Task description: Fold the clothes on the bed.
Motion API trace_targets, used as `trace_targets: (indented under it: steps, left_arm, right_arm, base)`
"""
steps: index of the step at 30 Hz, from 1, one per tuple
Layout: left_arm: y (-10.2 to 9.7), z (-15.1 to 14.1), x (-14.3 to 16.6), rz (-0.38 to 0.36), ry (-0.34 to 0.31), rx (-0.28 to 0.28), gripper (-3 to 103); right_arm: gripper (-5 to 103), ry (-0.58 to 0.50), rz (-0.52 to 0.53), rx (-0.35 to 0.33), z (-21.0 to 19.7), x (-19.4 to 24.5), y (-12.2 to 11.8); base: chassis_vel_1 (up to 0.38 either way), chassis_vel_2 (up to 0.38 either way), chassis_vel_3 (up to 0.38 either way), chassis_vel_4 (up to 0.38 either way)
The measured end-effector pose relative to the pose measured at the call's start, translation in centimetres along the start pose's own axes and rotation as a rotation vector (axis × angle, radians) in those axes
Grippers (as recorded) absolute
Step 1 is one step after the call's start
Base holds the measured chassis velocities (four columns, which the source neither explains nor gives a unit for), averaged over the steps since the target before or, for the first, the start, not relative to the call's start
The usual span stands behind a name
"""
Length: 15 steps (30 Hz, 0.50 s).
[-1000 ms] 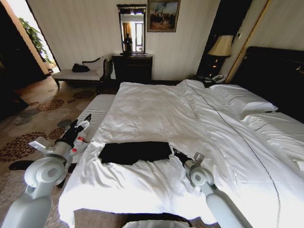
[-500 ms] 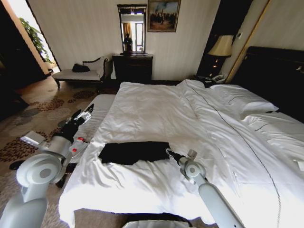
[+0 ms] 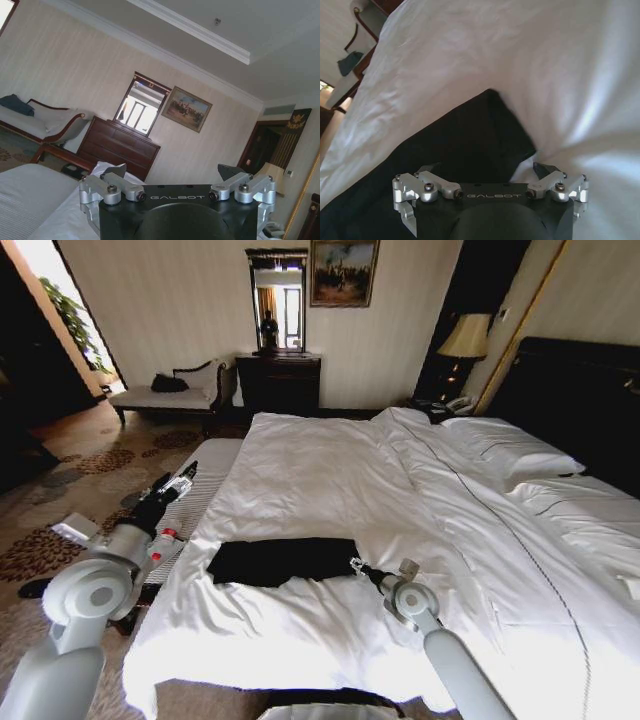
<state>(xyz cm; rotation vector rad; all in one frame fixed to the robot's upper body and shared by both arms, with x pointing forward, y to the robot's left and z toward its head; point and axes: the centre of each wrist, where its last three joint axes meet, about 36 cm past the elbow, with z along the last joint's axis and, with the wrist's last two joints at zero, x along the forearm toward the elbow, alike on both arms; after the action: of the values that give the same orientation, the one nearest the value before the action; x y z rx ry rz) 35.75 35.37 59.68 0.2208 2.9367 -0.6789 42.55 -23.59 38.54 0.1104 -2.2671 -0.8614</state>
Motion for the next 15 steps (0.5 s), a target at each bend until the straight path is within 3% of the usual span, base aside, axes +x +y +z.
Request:
trace_targets:
  steps: [8,10,14,15]
  left_arm:
    - [0.36,-0.04,0.08,-0.011,0.002,-0.009,100]
    - [0.41,0.0,0.09,-0.013,0.002,-0.01,100]
    - [0.57,0.24,0.05,-0.02,-0.001,-0.018,100]
    - [0.57,0.24,0.05,-0.02,-0.001,-0.018,100]
  right_arm:
    - [103,0.013,-0.071,0.01,0.67,-0.45,0.7]
    - [99,0.013,-0.075,0.012,0.7,-0.48,0.77]
    - [79,0.004,-0.074,0.014,0.72,-0.52,0.72]
    - [79,0.004,-0.074,0.014,0.72,-0.52,0.72]
  base:
    - [0.0,0.0,0.0,0.0]
    - [0.0,0.0,0.0,0.0]
    - [0.0,0.0,0.0,0.0]
    - [0.0,0.0,0.0,0.0]
